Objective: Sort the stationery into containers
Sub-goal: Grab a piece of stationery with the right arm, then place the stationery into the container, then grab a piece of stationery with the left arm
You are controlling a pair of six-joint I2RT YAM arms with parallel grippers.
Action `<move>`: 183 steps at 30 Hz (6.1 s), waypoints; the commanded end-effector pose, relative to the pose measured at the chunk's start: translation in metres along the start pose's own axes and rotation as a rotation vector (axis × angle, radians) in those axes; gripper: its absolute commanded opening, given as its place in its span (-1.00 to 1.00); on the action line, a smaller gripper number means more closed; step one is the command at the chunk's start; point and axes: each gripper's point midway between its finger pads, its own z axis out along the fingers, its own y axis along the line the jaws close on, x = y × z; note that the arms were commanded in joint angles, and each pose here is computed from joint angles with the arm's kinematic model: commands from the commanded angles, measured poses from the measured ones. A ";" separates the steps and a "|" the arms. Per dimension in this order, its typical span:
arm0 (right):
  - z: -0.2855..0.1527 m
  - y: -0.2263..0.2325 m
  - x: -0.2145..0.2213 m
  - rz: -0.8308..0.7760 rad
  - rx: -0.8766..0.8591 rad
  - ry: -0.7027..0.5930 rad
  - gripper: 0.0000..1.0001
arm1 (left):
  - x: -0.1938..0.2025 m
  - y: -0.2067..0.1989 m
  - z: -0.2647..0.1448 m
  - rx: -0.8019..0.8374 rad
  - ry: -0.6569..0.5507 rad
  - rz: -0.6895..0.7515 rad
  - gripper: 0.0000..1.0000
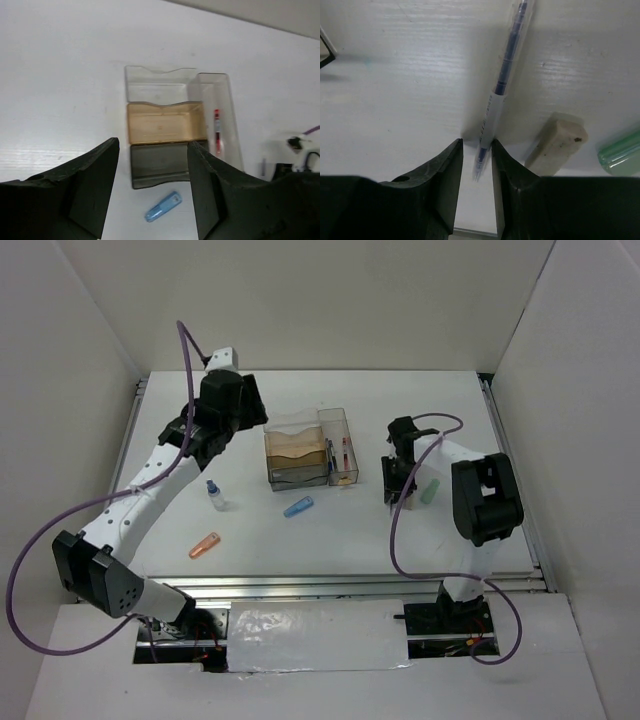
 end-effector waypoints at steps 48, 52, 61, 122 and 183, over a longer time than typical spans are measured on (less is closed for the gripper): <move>-0.035 0.156 -0.128 -0.301 -0.082 -0.248 -0.42 | 0.089 0.165 -0.033 0.291 0.101 0.339 0.65; -0.027 0.154 -0.122 -0.294 -0.079 -0.218 -0.39 | 0.105 0.194 -0.038 0.352 0.066 0.448 0.65; -0.048 0.152 -0.122 -0.294 -0.086 -0.243 -0.30 | 0.147 0.198 -0.050 0.818 0.072 0.405 0.53; -0.092 0.132 -0.110 -0.281 -0.079 -0.291 -0.31 | 0.185 0.213 -0.011 0.667 0.264 0.613 0.74; -0.080 0.113 -0.092 -0.261 -0.110 -0.224 -0.36 | 0.185 0.234 0.131 0.212 0.936 0.735 -0.44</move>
